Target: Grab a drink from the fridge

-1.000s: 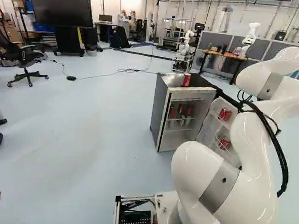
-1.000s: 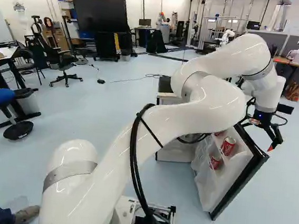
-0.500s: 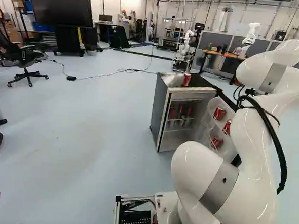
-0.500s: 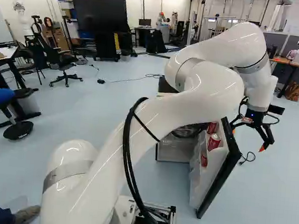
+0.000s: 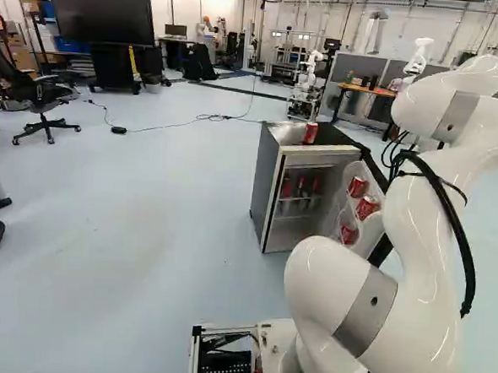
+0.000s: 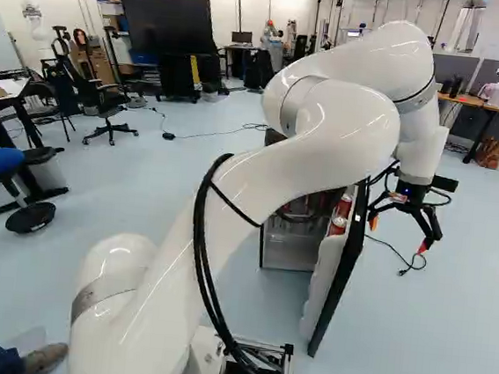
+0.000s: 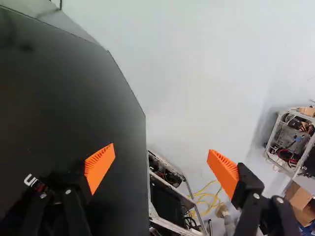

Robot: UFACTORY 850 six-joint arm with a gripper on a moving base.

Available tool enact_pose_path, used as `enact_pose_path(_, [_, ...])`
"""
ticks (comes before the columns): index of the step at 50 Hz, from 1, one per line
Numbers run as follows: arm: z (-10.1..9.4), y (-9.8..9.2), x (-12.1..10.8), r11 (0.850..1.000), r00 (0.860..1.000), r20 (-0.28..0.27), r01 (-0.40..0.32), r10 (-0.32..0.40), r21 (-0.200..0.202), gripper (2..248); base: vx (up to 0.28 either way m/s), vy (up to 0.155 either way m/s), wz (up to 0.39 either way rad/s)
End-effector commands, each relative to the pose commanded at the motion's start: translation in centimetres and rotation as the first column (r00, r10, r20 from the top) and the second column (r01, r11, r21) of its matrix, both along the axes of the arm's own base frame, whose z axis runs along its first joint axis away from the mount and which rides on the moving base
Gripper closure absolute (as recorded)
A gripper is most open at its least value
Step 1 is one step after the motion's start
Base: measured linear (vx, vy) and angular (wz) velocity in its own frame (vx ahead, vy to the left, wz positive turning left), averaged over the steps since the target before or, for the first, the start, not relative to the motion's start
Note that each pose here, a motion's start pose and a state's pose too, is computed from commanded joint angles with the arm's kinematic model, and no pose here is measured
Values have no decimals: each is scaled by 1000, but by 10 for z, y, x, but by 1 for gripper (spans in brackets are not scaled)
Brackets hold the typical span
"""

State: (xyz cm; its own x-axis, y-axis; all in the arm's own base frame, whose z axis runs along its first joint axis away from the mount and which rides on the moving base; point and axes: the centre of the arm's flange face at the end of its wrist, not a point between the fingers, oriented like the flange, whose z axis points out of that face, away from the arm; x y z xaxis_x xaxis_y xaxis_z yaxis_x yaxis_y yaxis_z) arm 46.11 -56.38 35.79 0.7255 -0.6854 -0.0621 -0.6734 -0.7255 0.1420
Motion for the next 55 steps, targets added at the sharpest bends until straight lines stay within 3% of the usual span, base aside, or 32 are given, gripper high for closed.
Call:
enact_pose_path(36, [-3,66,7,996,996,-51,-68,72,60,3,0,0,0])
enact_pose_path(55, [-6,102,15,991,991,-51,-118,122,66,3,0,0,0])
